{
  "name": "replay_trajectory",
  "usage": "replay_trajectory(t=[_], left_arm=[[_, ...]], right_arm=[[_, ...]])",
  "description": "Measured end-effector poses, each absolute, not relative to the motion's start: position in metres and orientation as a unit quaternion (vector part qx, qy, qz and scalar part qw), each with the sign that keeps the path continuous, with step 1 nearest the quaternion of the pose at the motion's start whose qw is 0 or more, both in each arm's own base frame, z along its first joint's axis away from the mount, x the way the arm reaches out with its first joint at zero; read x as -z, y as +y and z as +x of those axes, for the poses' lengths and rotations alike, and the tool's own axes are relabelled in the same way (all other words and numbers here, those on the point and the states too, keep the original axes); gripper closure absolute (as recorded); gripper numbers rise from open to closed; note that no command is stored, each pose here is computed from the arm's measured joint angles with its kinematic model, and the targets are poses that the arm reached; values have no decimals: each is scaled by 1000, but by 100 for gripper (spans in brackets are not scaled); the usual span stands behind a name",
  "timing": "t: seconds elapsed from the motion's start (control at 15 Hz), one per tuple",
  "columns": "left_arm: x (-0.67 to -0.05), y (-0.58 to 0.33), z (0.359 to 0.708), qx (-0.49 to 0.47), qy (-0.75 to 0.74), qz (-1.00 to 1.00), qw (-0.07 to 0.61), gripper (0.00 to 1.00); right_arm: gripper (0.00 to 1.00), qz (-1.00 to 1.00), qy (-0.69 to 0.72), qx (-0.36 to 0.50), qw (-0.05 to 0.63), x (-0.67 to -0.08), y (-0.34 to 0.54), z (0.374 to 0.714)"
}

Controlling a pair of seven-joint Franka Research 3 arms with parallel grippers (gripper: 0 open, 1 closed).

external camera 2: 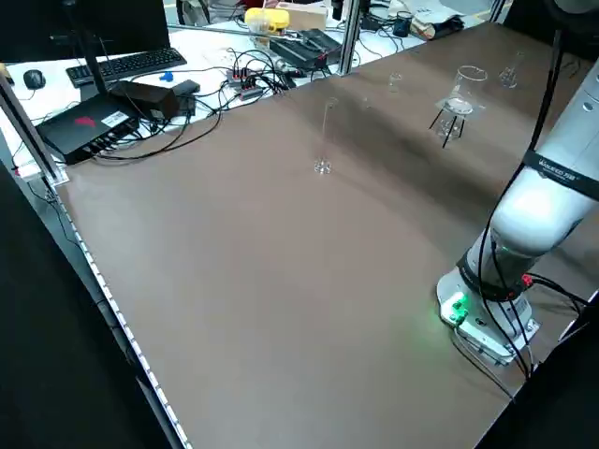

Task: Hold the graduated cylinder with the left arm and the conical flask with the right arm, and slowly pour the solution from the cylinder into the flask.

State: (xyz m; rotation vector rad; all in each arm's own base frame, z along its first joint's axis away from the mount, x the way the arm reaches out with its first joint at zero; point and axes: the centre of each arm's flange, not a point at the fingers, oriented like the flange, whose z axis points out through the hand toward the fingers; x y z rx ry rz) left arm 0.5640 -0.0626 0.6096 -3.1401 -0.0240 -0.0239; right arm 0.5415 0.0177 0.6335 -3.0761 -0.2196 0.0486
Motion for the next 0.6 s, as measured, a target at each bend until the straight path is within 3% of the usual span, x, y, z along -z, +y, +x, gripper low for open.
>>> replay_trajectory(t=[0.6], left_arm=[[-616,-64,562,13,-6,-1000,1,0]], right_arm=[[0,-997,-67,-31,28,-632,14,537]])
